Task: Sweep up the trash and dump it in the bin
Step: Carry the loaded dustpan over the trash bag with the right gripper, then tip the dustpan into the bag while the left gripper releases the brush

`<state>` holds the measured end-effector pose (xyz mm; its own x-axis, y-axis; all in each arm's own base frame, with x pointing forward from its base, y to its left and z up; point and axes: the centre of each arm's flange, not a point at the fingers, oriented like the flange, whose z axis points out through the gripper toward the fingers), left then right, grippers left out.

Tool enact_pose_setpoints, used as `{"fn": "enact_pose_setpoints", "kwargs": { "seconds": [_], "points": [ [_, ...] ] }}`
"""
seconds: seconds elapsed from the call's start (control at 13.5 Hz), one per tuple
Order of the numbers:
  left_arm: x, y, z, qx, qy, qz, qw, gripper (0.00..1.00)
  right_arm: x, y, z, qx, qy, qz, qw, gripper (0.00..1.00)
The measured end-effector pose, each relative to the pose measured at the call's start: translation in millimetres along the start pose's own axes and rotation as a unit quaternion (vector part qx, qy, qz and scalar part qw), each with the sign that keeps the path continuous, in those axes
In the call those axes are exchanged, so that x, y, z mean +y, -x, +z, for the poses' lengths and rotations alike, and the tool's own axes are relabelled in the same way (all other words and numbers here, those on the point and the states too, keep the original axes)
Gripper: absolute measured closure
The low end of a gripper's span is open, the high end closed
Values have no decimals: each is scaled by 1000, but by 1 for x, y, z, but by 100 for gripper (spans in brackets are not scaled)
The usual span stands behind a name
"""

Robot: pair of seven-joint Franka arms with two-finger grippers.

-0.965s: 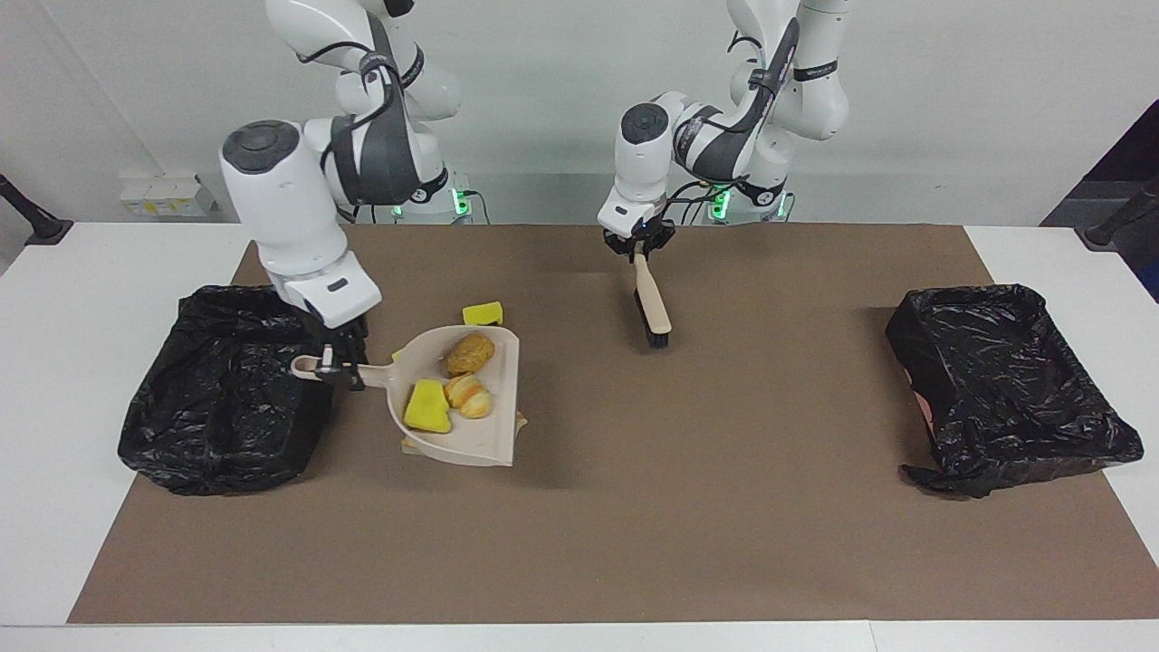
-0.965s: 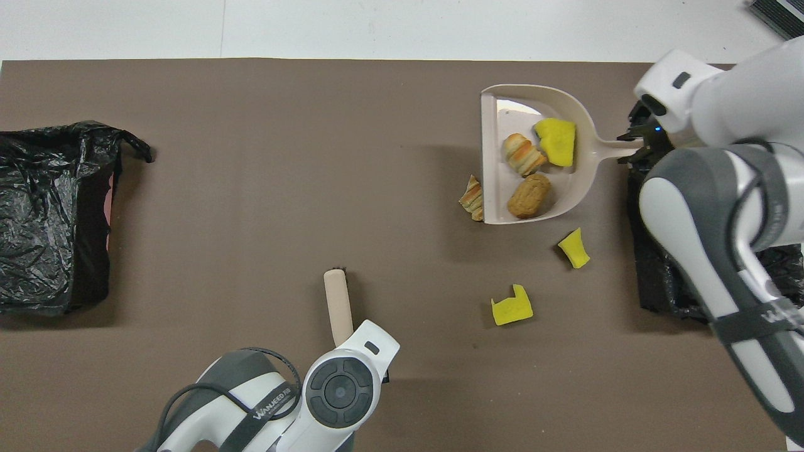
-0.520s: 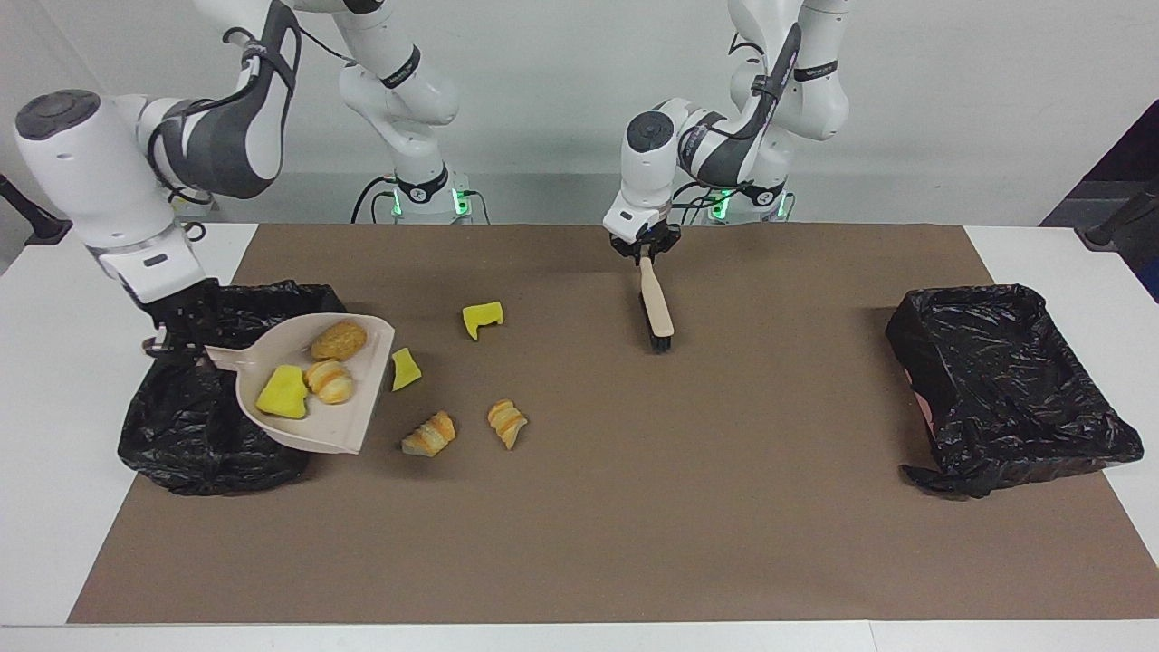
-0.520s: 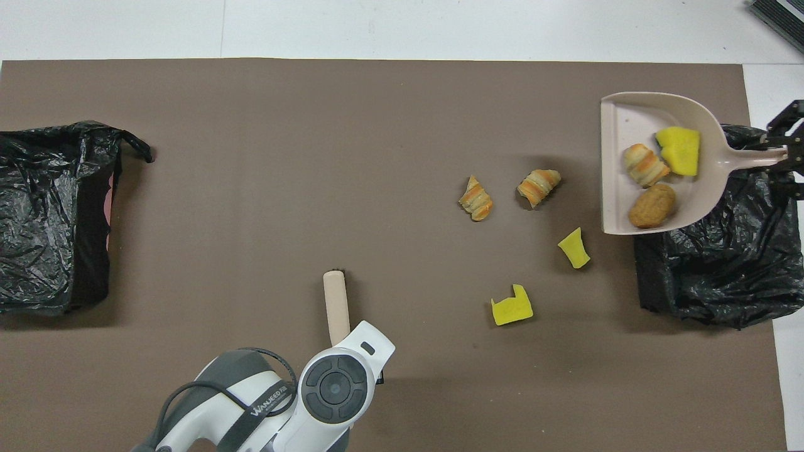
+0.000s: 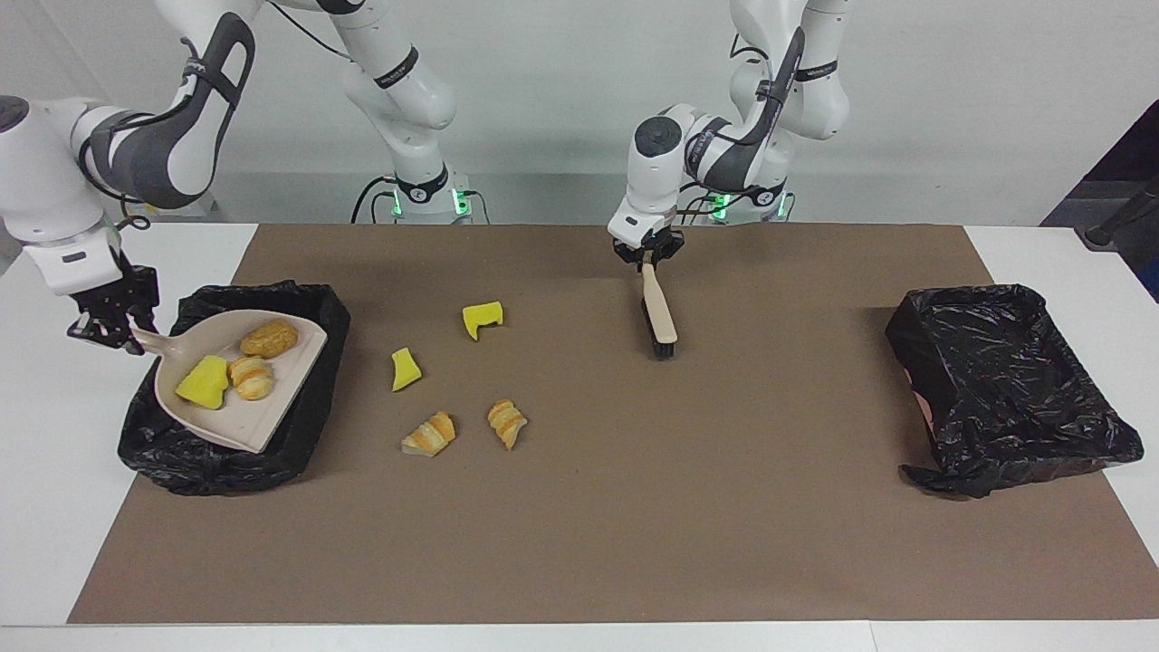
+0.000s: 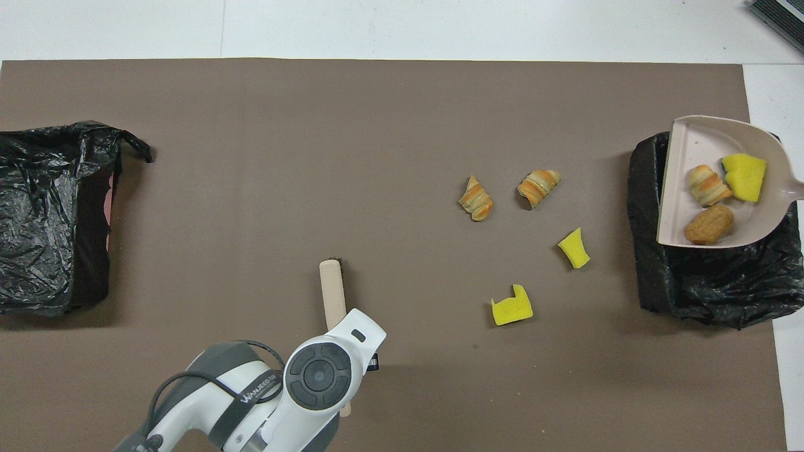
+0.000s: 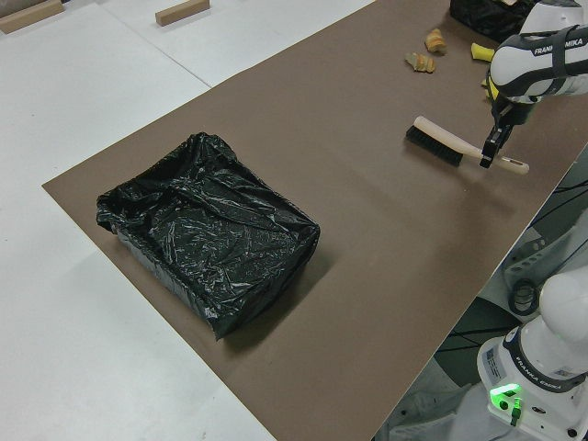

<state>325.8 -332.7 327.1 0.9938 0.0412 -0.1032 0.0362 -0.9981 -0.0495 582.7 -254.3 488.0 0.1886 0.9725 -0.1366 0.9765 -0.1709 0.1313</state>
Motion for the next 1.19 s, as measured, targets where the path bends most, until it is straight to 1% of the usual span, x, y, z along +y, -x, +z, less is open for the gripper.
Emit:
{"fn": "enact_pose_setpoints", "kwargs": {
  "seconds": [0.15, 0.22, 0.3, 0.37, 0.45, 0.52, 0.67, 0.89, 0.97, 1.04, 1.19],
  "points": [
    [-10, -13, 4, -2, 1, 5, 1000, 43, -2, 6, 1, -11, -7, 6, 1000, 68],
    [-13, -16, 4, -2, 2, 5, 1000, 30, -5, 10, 3, -21, -16, 4, 1000, 68],
    [-13, -19, 2, -1, 3, 4, 1000, 19, -7, 13, 4, -33, -26, 3, 999, 68],
    [-12, -21, -1, 2, 6, 3, 1000, 7, -9, 15, 4, -49, -34, 2, 998, 68],
    [-11, -26, -6, 5, 10, 0, 1000, 0, -10, 15, 4, -69, -40, 0, 997, 68],
    [-15, -37, -16, 9, 16, -10, 1000, 0, -10, 12, 4, -96, -48, 4, 994, 68],
    [-31, -70, -46, 22, 31, -38, 999, 0, -8, -9, 2, -146, -60, 23, 987, 68],
    [-81, -125, -87, 48, 52, -58, 996, 0, -4, -42, -5, -190, -59, 39, 979, 68],
    [-106, -140, -96, 48, 51, -54, 996, 0, -3, -50, -10, -210, -59, 42, 975, 68],
    [-133, -151, -102, 42, 47, -43, 997, 0, -2, -59, -16, -230, -59, 43, 970, 68],
    [-180, -166, -105, 32, 42, -21, 998, 0, 1, -71, -28, -256, -59, 45, 964, 68]
  ]
}}
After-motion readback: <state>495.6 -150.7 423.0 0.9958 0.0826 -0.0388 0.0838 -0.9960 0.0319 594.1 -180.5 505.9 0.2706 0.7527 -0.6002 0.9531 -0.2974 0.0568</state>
